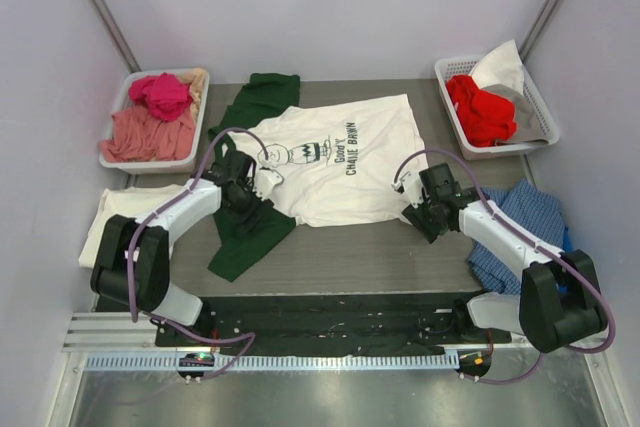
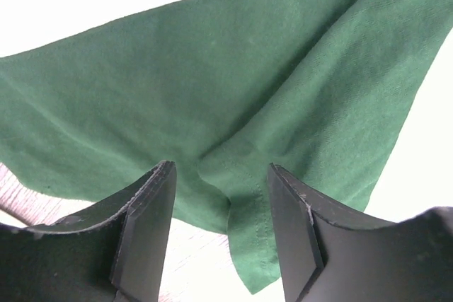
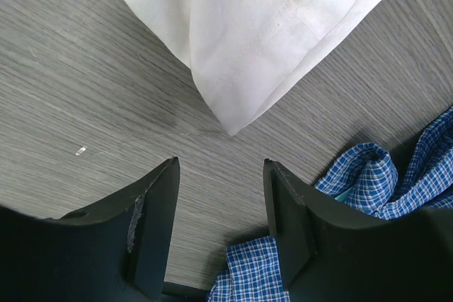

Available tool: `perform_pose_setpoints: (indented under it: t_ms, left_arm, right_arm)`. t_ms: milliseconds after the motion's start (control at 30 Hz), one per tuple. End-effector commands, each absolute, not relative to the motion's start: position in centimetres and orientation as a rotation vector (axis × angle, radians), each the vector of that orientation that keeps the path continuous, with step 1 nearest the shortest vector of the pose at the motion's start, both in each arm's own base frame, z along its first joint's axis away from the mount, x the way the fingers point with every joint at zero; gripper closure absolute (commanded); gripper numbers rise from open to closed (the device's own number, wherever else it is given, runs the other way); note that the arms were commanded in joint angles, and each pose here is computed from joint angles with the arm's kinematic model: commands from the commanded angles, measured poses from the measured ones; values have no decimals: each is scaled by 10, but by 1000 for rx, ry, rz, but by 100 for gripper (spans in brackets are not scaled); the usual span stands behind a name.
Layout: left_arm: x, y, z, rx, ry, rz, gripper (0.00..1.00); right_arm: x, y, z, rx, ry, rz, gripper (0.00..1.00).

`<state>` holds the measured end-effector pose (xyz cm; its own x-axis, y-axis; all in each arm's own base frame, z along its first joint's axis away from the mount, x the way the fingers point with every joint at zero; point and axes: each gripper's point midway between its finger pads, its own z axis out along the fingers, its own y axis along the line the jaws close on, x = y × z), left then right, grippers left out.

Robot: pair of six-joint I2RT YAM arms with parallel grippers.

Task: Fold and stack the t-shirts
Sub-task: Grap the side of the flattened tshirt closest away from the robot with both arms

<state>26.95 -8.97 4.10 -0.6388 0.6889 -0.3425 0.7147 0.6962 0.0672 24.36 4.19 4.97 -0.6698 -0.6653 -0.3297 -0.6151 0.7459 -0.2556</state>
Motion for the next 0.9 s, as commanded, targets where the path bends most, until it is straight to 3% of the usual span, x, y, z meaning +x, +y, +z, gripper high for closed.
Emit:
perform_pose_setpoints:
  t_ms: [0,533,867]
  left_arm:
    - [281,-101,50,1090,2519,-169,43]
    - [271,-98,30,1129,2568,-186,48]
    - [270,-96,24,1140,2583,-182,65]
  right_arm:
    - [243,41,56,-958,2521,-174,43]
    - [243,42,58,-948,2518,-170,43]
    - [243,43,59,-950,2516,-168,43]
